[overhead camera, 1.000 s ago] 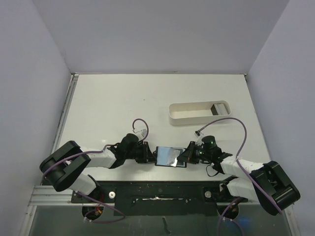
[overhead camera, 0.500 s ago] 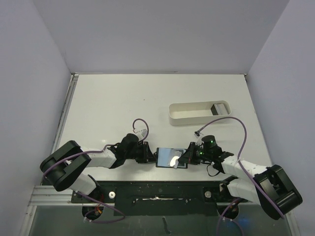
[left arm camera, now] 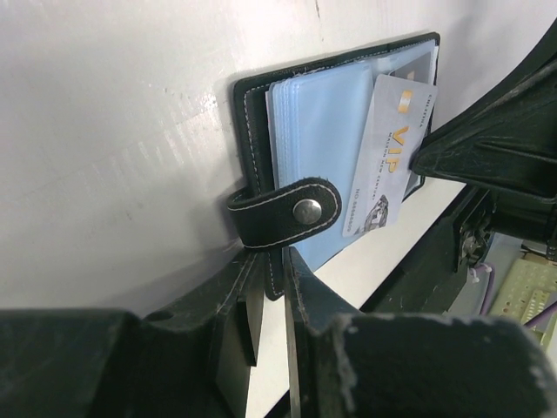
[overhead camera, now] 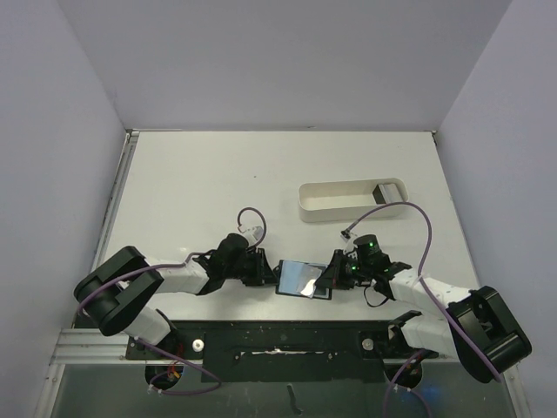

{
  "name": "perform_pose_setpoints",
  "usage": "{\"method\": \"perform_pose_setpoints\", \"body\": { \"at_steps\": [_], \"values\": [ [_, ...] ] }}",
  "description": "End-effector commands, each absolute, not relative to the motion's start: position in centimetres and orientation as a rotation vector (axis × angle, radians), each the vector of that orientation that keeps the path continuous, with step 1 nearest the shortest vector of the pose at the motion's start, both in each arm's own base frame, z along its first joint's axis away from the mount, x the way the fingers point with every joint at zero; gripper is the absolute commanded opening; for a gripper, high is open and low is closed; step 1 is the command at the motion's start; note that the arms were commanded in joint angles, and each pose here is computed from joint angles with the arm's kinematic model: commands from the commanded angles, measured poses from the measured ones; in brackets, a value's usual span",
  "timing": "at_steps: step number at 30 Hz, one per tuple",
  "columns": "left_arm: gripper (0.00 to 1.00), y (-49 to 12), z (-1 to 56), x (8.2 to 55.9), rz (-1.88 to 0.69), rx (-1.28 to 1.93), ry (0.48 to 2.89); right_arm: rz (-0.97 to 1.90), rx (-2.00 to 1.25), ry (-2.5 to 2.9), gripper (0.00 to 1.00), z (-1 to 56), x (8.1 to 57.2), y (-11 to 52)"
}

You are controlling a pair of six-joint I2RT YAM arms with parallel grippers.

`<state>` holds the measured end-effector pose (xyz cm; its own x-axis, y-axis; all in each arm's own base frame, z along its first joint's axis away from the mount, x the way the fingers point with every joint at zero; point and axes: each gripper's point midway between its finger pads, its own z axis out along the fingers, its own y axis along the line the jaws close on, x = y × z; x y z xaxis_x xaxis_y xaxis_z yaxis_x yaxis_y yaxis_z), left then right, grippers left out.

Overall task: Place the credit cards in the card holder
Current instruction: Insert the credit card into the card holder.

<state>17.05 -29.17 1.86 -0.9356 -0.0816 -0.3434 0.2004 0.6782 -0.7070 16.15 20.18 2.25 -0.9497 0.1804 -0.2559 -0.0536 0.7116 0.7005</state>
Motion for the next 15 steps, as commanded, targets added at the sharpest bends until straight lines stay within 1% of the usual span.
{"method": "perform_pose_setpoints", "body": {
  "at_steps": [1, 15],
  "values": [
    [0.15, -29.38, 1.9, 18.29, -1.081, 0.113, 2.521, 1.056, 0.07, 2.626, 0.0, 2.61, 16.5, 19.95],
    [0.15, -29.15, 1.75, 18.66, -1.061, 0.117, 2.519, 1.011, 0.044, 2.663, 0.0, 2.71, 16.65, 19.36]
  ]
}}
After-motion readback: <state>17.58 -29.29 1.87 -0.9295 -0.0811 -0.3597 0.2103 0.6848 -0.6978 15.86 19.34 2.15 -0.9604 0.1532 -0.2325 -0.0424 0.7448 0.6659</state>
